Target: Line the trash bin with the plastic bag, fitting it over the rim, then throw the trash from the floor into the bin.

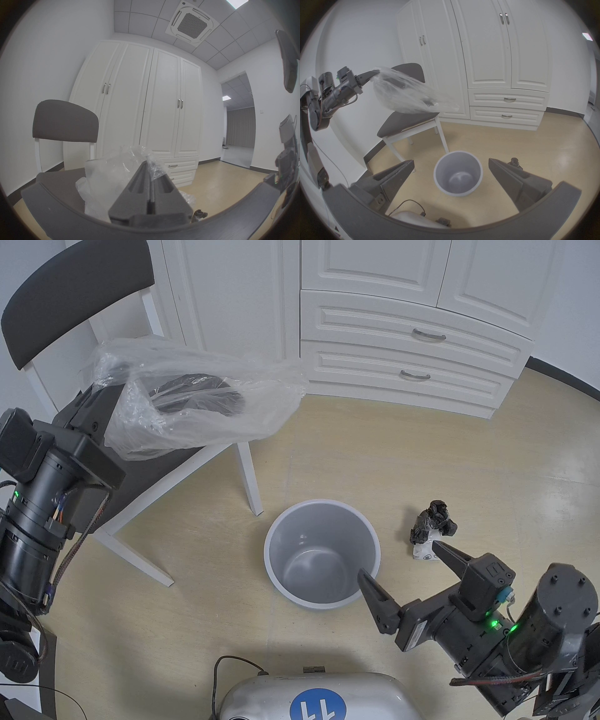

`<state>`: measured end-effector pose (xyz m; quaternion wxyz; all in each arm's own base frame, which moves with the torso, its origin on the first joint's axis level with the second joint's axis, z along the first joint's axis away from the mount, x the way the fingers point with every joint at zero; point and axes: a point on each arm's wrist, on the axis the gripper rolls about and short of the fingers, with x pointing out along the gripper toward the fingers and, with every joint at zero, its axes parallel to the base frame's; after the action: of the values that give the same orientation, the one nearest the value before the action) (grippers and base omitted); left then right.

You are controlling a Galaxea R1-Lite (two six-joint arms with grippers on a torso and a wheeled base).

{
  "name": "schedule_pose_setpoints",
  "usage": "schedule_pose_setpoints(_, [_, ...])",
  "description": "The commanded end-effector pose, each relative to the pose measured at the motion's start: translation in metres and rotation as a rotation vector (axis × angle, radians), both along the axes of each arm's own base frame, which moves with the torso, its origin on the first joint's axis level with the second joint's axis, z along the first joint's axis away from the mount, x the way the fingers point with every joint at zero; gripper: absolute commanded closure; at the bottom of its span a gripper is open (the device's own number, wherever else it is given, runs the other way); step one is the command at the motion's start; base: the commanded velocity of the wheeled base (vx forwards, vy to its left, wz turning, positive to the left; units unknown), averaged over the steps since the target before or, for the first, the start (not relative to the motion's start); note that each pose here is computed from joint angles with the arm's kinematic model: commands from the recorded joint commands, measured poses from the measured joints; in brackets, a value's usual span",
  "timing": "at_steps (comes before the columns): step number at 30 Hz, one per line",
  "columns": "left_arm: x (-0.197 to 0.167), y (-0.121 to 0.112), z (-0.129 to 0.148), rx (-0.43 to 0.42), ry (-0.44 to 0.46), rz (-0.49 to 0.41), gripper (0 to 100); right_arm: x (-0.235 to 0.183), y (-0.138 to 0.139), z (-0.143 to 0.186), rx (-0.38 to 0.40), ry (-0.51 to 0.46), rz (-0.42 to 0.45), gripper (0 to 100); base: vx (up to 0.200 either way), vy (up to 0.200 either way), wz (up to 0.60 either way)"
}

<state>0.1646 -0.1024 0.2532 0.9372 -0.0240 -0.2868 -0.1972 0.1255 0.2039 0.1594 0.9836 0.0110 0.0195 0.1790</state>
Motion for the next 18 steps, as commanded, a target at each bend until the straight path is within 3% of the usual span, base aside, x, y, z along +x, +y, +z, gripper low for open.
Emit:
schedule_pose_setpoints(1, [-0.006,-0.005,-0.005,0.013,0.014,-0.038,100,0.018,0.006,-0.017,-0.027,0.014,-0.047,0,0.000,0.000,0.00])
schedule_pose_setpoints(18, [-0.026,-0.024,-0.009,0.024,0.021,-0.173,100,0.081,0.006,-0.026,0.046,-0.032,-0.226,0,0.000,0.000,0.00])
